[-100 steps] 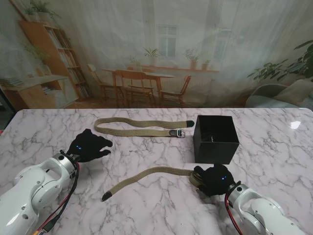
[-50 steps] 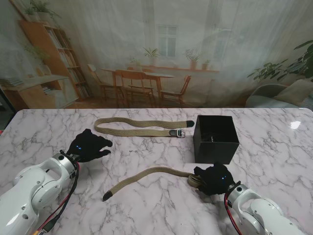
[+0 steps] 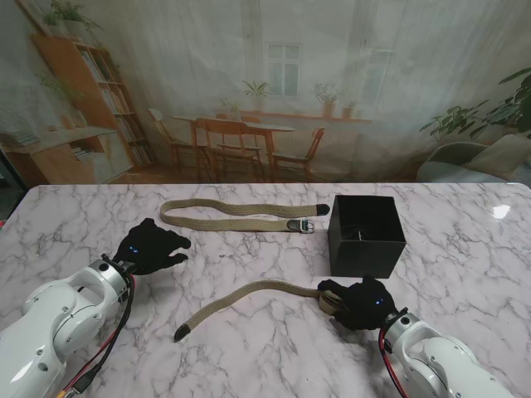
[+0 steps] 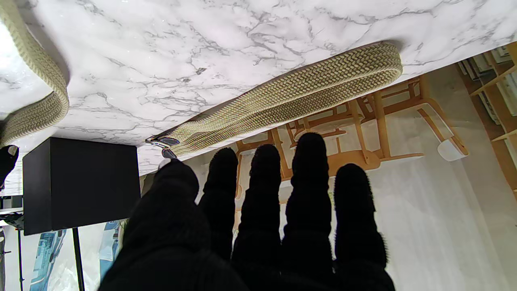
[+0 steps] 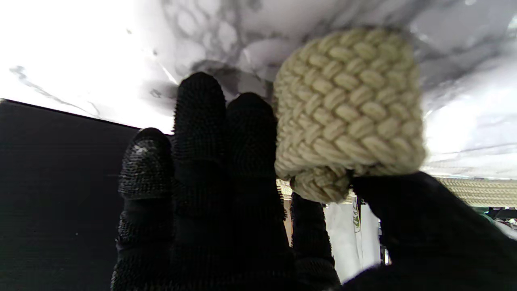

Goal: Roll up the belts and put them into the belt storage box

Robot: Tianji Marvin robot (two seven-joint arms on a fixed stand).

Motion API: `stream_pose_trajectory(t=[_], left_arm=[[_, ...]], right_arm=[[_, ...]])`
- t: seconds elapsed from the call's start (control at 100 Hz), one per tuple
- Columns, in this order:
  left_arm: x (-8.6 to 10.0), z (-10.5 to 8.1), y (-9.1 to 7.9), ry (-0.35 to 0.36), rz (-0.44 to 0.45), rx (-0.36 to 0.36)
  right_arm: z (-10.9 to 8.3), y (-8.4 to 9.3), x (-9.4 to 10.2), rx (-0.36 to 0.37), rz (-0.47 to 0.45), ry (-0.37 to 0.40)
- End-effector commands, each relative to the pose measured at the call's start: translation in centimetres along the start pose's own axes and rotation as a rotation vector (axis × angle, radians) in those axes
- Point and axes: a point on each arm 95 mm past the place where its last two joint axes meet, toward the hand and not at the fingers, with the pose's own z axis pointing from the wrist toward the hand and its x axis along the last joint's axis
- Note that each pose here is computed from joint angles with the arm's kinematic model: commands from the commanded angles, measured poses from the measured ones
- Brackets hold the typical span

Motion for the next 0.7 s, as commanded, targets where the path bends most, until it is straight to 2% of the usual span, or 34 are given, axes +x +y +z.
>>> stream_pose_trajectory(t=[0.0,0.24,0.35,0.5,0.69], left_arm=[[0.09,0.02,0.22,-0.001,0.000,-0.016],[0.12,0.03,0.22,-0.001,-0.001,-0.017],[0.12,0.06,0.22,0.000,-0.001,-0.017],[0.11,0.07,0.23,0.000,0.000,-0.017],[0.12,0.10,0.25,0.000,-0.001,-0.018]], right_arm=[[-0.24,-0.94,0.39,0.018,0.004,-0.003],[-0.25,-1.15,0.37,-0.021,0.023,-0.075],[-0.29,-1.26,0.26,-0.019,0.015,-0.058],[-0.20,-1.25,0.16,-0.004,0.017,0.021],[-0.26,-0.88,0.19,0.022,0.000,0.067]])
